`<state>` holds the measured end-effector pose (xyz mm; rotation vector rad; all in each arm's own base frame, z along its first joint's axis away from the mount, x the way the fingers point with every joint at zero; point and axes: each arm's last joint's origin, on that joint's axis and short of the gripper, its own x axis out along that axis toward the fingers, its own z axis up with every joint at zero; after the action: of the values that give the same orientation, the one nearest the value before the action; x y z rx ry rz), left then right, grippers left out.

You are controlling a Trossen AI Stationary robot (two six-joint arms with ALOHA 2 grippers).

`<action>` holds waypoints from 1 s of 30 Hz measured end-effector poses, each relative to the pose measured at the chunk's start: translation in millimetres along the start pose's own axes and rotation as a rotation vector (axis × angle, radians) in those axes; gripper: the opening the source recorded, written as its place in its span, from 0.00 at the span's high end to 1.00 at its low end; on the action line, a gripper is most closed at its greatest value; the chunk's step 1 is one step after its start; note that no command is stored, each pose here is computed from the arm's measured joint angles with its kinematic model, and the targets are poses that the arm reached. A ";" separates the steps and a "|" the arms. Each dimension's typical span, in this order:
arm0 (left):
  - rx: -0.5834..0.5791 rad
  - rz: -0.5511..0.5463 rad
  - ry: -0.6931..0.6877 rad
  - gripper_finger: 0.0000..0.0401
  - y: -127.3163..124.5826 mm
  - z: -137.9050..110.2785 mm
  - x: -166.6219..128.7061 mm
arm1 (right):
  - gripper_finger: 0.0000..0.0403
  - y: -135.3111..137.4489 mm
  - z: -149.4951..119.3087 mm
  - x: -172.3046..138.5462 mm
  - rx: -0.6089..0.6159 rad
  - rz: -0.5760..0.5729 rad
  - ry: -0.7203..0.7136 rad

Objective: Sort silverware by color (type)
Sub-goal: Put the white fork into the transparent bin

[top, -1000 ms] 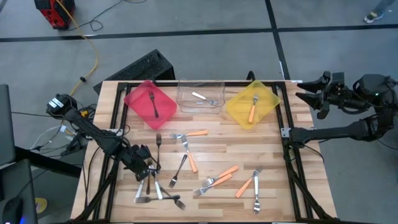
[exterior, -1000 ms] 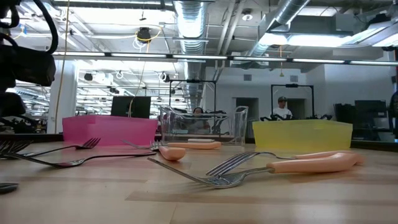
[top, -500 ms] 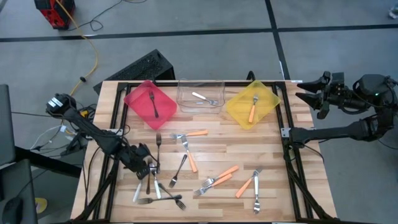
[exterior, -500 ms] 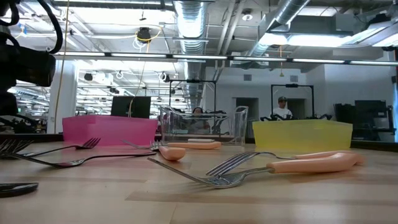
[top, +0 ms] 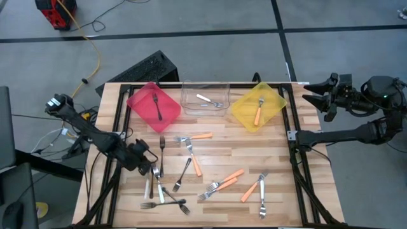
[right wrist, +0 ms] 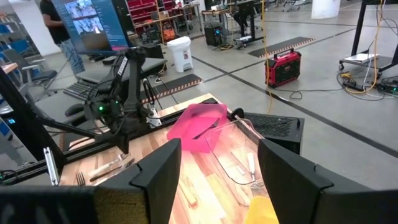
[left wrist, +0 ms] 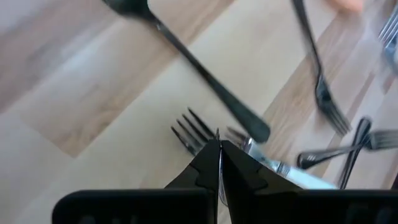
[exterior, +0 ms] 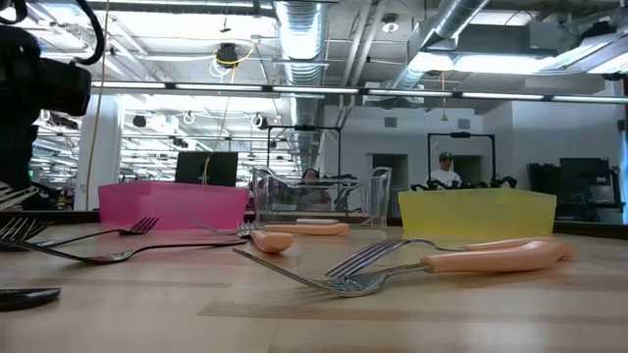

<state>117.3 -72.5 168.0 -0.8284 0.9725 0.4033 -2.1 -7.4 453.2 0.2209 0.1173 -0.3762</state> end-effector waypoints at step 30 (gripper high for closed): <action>-0.153 -0.099 -0.521 1.00 -22.1 55.2 -51.4 | 0.41 3.3 -34.1 43.3 0.009 -0.053 0.140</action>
<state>135.5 -41.3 237.8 -0.8477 0.4199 0.5774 36.7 -11.5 414.1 0.2531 0.2594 -0.4140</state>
